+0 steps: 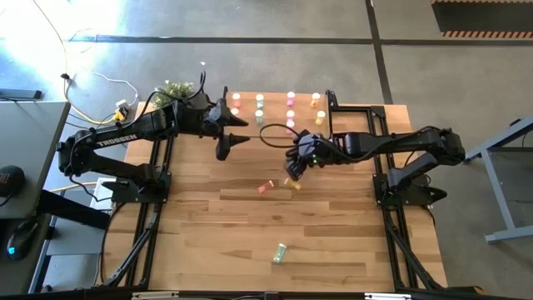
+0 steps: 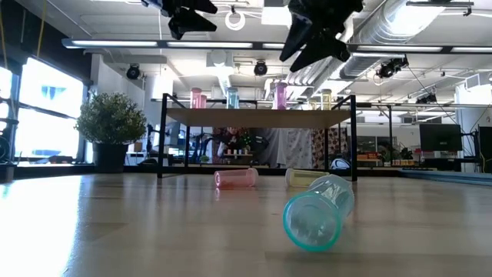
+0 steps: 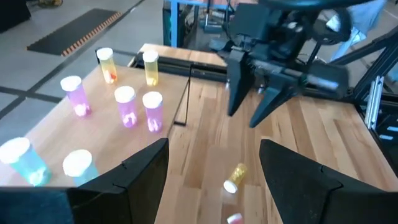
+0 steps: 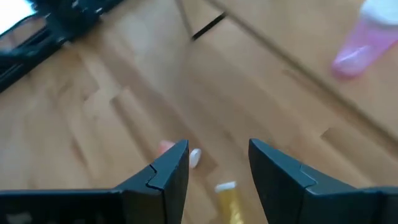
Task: Pick and place medicine bottles onto shelf by color
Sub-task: Put the pink pill bottle on the shelf aligned with the other pink pill bottles
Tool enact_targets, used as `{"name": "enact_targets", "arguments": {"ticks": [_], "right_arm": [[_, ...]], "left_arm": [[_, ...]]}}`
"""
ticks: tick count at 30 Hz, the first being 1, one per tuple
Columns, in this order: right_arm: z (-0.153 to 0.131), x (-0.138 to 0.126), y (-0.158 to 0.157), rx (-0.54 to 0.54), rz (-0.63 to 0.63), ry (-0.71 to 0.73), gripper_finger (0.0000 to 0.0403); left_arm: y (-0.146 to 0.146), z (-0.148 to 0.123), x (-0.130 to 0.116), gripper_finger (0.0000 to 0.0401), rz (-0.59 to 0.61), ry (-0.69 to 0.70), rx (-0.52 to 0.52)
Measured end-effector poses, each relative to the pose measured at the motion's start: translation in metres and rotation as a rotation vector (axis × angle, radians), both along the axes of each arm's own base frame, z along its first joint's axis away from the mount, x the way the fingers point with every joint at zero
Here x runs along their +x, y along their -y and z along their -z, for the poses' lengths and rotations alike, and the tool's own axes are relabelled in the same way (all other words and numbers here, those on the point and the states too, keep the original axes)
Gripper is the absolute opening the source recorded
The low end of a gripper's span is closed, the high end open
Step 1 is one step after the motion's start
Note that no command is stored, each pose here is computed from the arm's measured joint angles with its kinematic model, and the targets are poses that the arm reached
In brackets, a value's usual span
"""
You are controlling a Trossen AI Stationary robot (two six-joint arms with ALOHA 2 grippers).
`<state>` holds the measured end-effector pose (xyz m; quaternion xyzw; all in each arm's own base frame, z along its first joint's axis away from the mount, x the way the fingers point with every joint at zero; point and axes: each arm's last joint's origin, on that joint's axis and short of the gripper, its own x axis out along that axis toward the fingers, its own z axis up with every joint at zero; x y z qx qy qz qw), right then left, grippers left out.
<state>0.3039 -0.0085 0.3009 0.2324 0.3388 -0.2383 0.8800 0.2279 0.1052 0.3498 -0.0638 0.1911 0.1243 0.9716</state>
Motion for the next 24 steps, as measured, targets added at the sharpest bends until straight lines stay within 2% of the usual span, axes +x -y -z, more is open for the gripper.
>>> {"name": "enact_targets", "arguments": {"ticks": [7, 15, 24], "right_arm": [[0.004, -0.005, -0.012, 0.093, -0.106, -0.07, 0.0158], [0.011, -0.015, -0.022, 0.13, -0.161, -0.207, 0.0158], [0.015, -0.022, -0.023, 0.125, -0.165, -0.284, 0.0158]], "left_arm": [[0.01, 0.007, 0.001, 0.0243, 0.001, -0.061, -0.108], [0.031, 0.016, 0.013, 0.0243, 0.02, -0.102, -0.249], [0.055, 0.04, 0.035, 0.0243, -0.018, -0.248, -0.206]]}}
